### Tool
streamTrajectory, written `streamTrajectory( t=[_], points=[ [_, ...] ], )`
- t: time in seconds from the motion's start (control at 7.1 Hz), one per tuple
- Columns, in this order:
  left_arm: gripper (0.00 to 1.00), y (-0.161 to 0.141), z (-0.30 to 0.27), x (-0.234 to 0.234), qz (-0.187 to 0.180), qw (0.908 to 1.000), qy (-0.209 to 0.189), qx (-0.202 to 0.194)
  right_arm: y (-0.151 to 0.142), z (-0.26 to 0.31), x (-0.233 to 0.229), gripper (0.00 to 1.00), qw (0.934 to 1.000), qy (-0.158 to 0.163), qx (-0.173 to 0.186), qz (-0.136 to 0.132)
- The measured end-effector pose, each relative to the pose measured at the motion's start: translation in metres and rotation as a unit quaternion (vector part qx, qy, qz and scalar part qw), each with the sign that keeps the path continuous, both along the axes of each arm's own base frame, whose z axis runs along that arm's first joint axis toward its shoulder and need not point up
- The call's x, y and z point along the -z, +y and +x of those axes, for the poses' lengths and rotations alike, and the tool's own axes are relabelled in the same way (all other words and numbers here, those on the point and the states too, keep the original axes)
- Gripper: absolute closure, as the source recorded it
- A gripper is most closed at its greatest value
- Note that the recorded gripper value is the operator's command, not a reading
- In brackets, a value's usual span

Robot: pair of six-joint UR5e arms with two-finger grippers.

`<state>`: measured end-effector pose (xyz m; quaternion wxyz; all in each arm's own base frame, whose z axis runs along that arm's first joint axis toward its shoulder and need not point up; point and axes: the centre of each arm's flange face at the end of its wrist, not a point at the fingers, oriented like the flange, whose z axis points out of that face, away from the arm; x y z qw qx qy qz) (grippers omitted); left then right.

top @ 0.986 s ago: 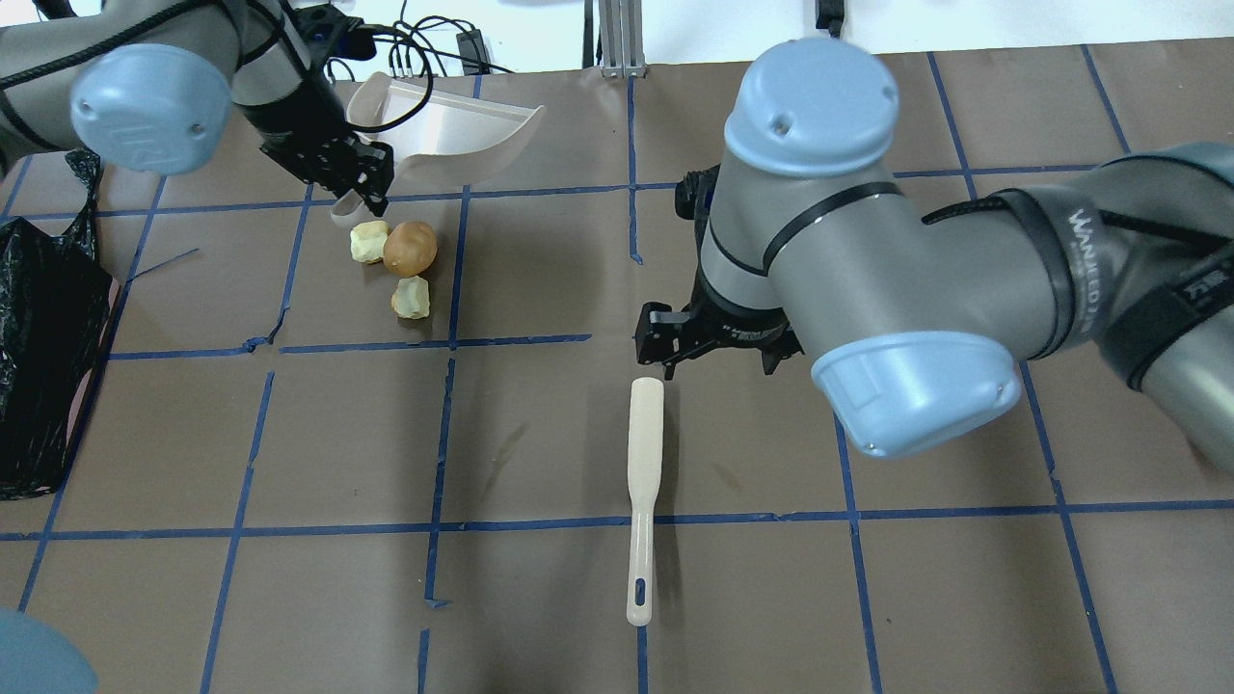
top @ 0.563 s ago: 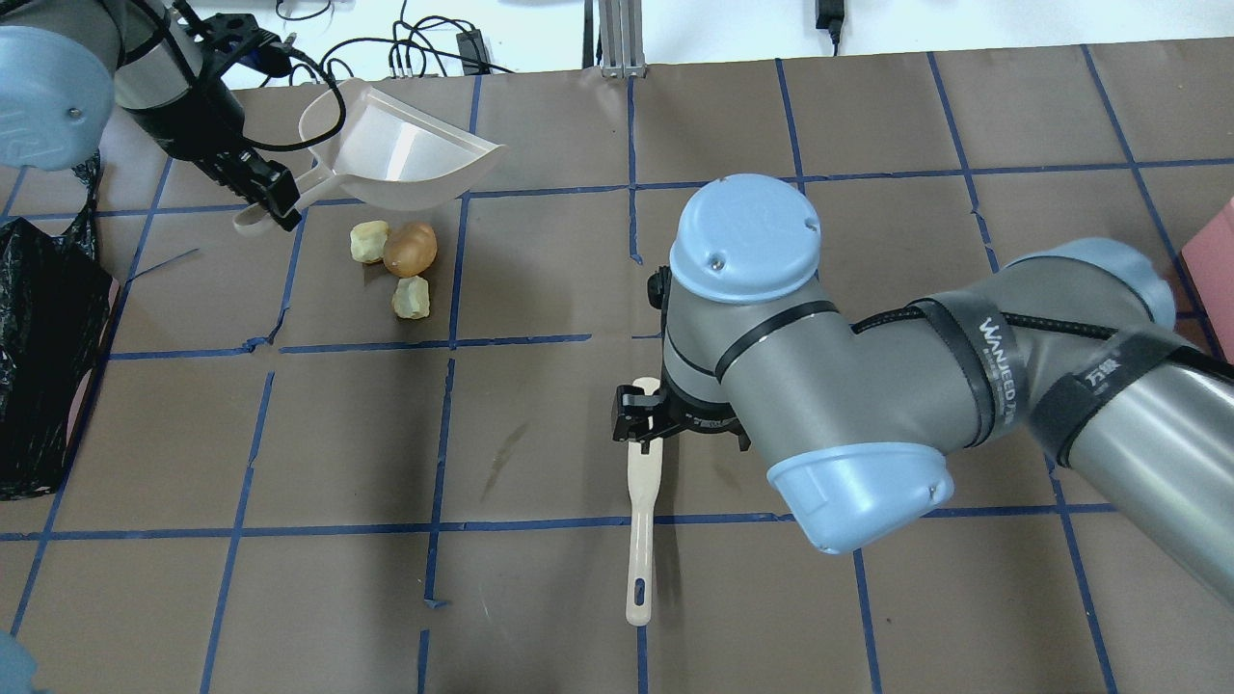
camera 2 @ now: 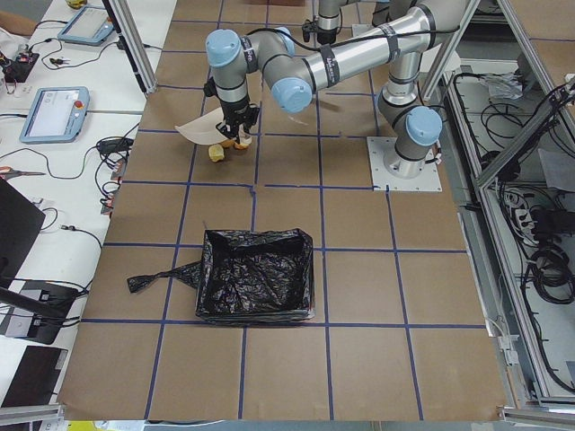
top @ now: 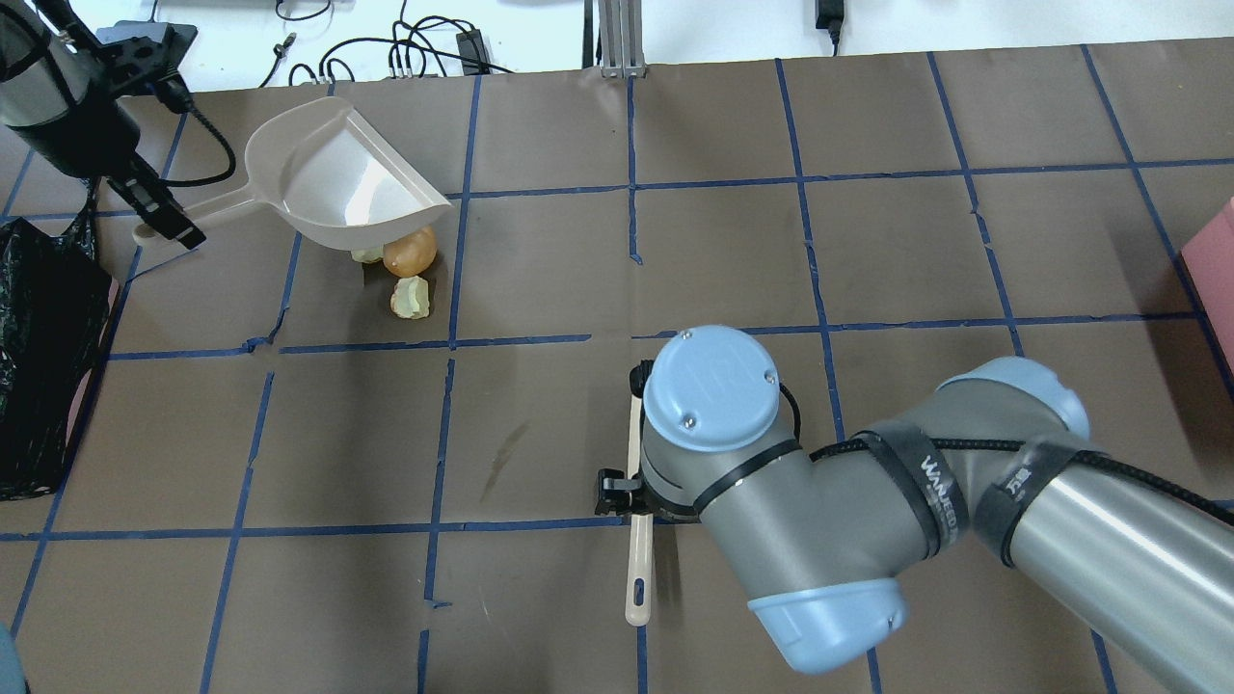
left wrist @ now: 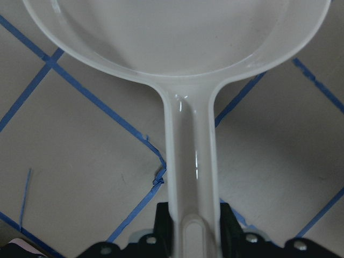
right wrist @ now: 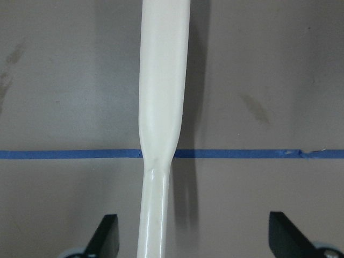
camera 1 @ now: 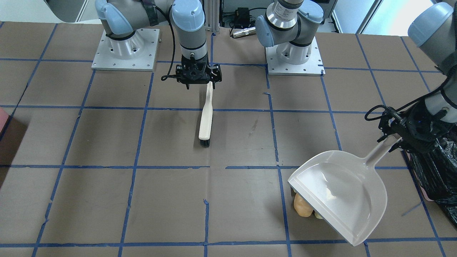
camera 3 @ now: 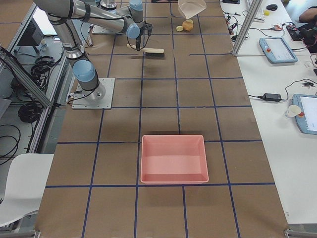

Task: Sweep and dump trash in nearest bin
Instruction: 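Lower the dustpan edge beside the potato and chunks with the left gripper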

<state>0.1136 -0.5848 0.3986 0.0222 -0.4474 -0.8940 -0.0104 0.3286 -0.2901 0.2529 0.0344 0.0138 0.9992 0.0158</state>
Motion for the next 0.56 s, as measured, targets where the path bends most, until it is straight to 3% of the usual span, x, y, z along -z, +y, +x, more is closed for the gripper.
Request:
streamTrajectory(
  t=[0.28, 0.56],
  points=[
    [0.99, -0.004, 0.041, 0.02, 0.005, 0.9957, 0.01, 0.092, 0.006, 0.013, 0.027, 0.02, 0.9999, 0.005, 0.01, 0.001],
    [0.99, -0.019, 0.081, 0.041, -0.003, 0.9854, 0.005, 0.17, 0.008, 0.021, 0.037, 0.03, 1.0, 0.007, 0.006, -0.001]
  ],
)
